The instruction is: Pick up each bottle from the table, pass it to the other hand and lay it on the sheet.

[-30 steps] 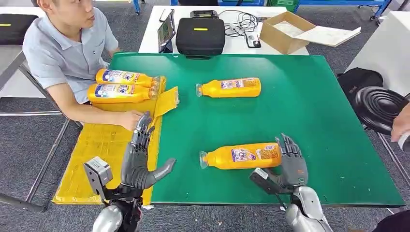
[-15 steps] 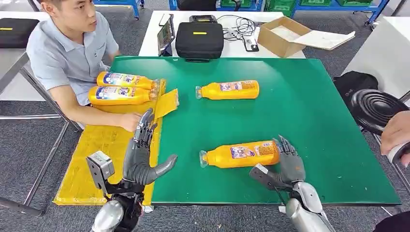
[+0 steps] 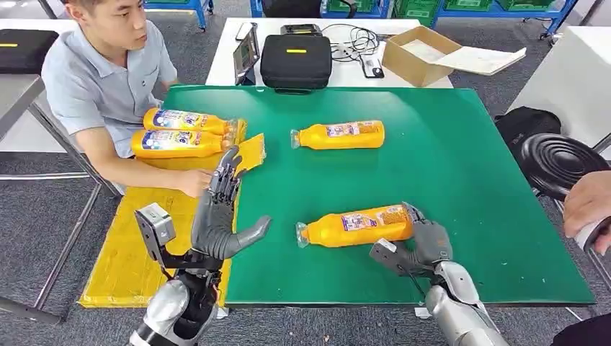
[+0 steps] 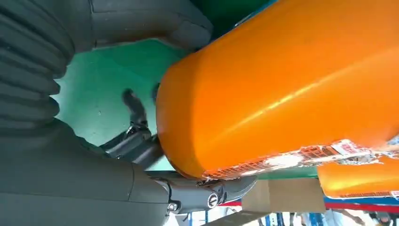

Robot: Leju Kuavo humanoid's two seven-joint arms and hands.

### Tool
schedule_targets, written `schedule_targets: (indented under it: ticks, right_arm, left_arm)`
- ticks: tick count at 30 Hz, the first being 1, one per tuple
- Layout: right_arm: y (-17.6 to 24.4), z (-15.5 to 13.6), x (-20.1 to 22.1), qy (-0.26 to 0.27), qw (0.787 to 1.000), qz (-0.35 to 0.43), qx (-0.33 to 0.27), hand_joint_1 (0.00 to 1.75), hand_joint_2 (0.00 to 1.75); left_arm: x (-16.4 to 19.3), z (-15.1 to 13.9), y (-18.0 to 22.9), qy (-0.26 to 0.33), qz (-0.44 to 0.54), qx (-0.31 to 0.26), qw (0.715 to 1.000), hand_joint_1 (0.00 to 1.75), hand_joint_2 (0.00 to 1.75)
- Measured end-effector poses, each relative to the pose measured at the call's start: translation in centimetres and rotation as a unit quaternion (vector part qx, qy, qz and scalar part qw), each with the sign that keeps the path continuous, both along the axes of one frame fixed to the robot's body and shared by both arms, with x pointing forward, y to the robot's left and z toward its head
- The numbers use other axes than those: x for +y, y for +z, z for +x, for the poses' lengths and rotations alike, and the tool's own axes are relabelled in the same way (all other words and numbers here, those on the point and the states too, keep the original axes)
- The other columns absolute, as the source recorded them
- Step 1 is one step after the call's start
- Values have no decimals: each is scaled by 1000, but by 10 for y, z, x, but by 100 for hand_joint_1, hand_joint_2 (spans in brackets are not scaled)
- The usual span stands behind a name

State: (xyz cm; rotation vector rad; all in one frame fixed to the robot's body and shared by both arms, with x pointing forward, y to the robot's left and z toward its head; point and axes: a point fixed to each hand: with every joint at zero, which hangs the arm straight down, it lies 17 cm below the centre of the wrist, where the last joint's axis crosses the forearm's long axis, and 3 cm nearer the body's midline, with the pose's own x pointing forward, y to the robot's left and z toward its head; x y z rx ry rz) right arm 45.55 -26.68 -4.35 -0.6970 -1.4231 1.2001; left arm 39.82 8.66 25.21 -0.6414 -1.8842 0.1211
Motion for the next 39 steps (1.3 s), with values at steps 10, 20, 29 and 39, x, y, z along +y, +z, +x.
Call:
schedule_targets:
  ticks: [10, 20, 29, 39]
  right_arm:
    - [0, 1, 1, 3, 1000, -1, 0, 175, 175]
    - [8, -6, 5, 18, 999, 4, -38, 175, 175]
    - [28, -19, 18, 15, 992, 51, -112, 175, 175]
    - [74, -38, 9, -16, 977, 82, -198, 175, 175]
  left_arm:
    - [-2, 0, 3, -1, -1, -5, 1000, 0, 175]
    - [4, 0, 7, 19, 1, -21, 1000, 0, 175]
    - [33, 2, 15, 130, 28, -63, 989, 0, 175]
    - [46, -5, 4, 156, 20, -48, 986, 0, 175]
